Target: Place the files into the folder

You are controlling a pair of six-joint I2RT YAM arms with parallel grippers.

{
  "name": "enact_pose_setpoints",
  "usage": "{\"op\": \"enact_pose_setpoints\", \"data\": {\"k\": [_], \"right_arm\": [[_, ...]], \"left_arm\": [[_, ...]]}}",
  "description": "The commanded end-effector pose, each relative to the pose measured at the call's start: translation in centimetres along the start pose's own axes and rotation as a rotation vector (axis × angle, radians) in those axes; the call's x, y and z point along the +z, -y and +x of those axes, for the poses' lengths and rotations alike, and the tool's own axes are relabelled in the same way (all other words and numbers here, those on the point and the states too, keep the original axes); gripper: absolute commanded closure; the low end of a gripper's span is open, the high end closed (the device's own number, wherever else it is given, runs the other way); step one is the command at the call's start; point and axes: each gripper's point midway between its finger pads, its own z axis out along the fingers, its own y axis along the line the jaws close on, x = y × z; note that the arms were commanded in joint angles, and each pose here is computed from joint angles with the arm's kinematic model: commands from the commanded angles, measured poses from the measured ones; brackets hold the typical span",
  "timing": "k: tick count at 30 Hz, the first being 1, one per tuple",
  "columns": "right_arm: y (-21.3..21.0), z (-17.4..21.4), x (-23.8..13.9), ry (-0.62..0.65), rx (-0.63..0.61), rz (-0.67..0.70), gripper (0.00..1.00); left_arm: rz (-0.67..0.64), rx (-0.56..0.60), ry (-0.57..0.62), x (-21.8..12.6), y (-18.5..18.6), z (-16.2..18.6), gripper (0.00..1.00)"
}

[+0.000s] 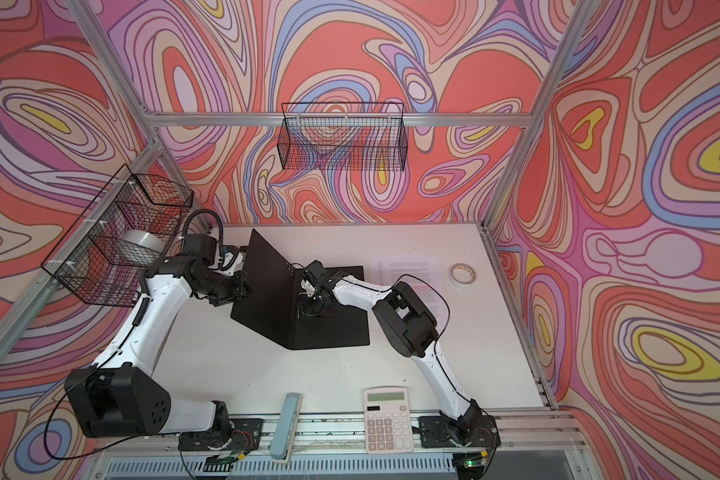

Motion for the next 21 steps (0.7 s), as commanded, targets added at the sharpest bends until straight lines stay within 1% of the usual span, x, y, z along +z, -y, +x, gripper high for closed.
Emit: {"op": "enact_pose_setpoints", "data": {"k": [1,14,21], "right_arm": [[3.5,0.5,-0.7,-0.009,0.029,0.157,1.0],[-0.1,-1.5,-3.0,0.039,-0.022,0.084,1.0],[-1.4,-2.5,-3.8,0.063,-0.046,0.065,1.0]], "left_arm": [[0.021,0.021,0.057,-1.9,0.7,-0.7,1.0],[0.025,0.034,0.056,-1.8,0.8,-0.7,1.0],[0.021,0.039,0.052,-1.6,0.7,-0.8,1.0]]}}
